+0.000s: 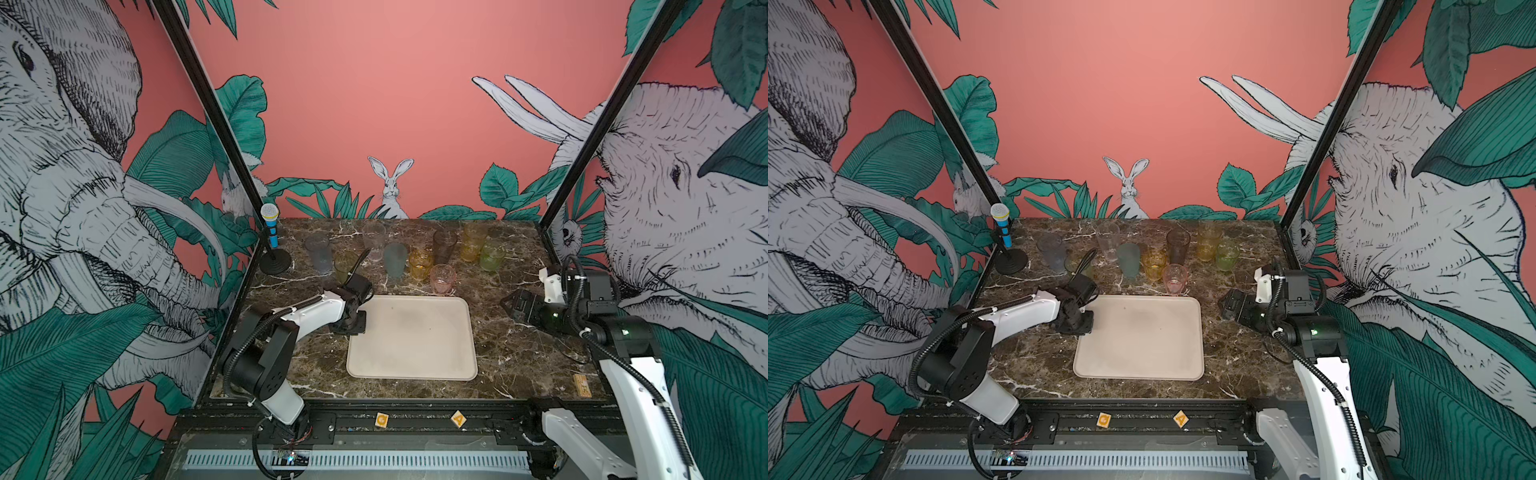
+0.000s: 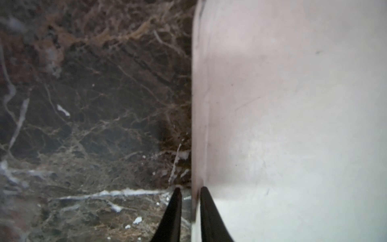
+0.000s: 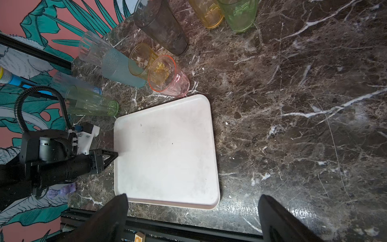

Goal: Place the glasses into the tray
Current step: Move the tray to the center of the table, then pick up the glass from the top-left of the table.

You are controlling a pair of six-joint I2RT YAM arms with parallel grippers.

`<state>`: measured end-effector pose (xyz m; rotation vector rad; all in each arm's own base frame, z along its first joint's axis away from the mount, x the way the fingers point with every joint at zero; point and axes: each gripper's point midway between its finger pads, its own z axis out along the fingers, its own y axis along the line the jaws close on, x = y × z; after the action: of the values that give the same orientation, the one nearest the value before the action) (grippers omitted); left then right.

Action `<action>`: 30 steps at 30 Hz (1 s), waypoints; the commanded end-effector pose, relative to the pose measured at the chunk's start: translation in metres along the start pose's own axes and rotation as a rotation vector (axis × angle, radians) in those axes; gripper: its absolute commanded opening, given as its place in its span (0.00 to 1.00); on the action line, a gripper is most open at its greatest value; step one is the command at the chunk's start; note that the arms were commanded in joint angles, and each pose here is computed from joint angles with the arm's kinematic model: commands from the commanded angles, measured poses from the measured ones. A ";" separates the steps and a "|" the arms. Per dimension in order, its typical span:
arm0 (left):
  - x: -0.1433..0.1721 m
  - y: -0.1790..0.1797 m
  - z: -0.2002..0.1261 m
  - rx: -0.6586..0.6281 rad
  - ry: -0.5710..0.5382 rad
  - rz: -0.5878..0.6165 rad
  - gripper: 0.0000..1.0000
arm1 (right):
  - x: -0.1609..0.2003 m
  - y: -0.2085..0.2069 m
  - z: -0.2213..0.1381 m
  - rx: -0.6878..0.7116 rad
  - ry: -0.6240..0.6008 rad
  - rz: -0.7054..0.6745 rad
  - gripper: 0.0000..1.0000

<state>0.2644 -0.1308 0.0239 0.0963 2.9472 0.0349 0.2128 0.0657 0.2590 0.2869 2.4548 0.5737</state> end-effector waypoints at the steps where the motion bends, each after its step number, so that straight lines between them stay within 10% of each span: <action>1: 0.002 0.008 -0.009 -0.025 0.008 -0.006 0.32 | 0.000 0.004 0.000 -0.023 -0.014 -0.012 0.99; 17: -0.022 0.035 -0.131 0.023 -0.188 -0.094 0.76 | 0.008 0.010 0.045 -0.121 -0.002 0.071 0.99; 30: -0.083 0.098 -0.207 0.041 -0.352 -0.308 0.86 | 0.047 0.017 0.099 -0.091 0.071 0.025 0.99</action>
<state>0.3096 -0.0487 0.2425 -0.3106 2.5498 -0.1007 0.2241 0.1259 0.1689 0.2547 2.5389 0.7437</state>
